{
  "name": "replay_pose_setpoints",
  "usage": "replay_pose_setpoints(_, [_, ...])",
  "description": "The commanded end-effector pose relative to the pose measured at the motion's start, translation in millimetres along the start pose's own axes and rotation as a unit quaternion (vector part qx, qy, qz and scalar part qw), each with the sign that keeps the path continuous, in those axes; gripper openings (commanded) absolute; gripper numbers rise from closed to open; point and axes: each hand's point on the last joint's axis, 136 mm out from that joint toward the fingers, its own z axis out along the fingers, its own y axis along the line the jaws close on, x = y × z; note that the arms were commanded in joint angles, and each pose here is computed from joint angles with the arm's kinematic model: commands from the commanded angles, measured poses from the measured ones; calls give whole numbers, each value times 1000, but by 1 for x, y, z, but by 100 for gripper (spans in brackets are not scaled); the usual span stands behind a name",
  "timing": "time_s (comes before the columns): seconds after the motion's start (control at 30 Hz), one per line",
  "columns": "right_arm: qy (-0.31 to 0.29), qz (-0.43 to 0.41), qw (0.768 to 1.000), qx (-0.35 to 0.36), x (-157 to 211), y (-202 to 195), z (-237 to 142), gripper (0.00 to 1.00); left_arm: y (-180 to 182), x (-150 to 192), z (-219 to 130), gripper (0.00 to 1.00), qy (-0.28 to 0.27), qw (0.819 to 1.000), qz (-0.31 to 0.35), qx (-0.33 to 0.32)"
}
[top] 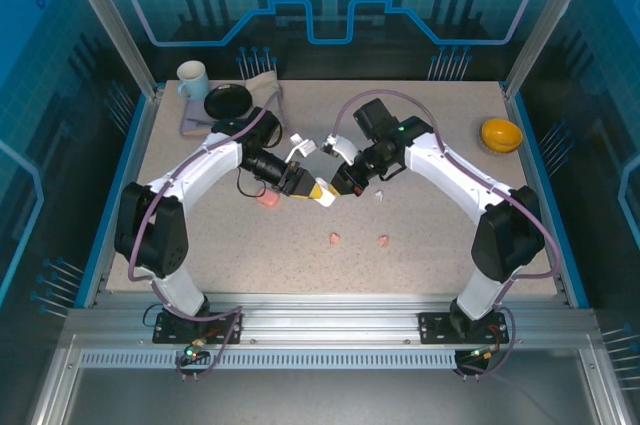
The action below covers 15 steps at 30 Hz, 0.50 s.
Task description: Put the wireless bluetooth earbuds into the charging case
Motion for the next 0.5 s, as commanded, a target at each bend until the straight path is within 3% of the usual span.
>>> replay_pose_setpoints(0.0, [-32,-18,999,15,-19,6,-14,0,-5,-2,2,15,-2,1000,7,23])
replay_pose_setpoints(0.07, [-47,-9,999,26,-25,3,-21,0,-5,-3,2,9,-7,1000,13,17])
replay_pose_setpoints(0.13, [-67,12,997,37,-31,-3,-32,26,-4,-4,1,1,-16,1000,23,8])
replay_pose_setpoints(0.27, [-126,75,988,46,-41,-15,-63,53,-1,-7,-2,0,-38,998,41,-20])
replay_pose_setpoints(0.47, [-223,221,949,33,-44,-34,-99,63,10,-22,-11,0,-100,989,74,-84])
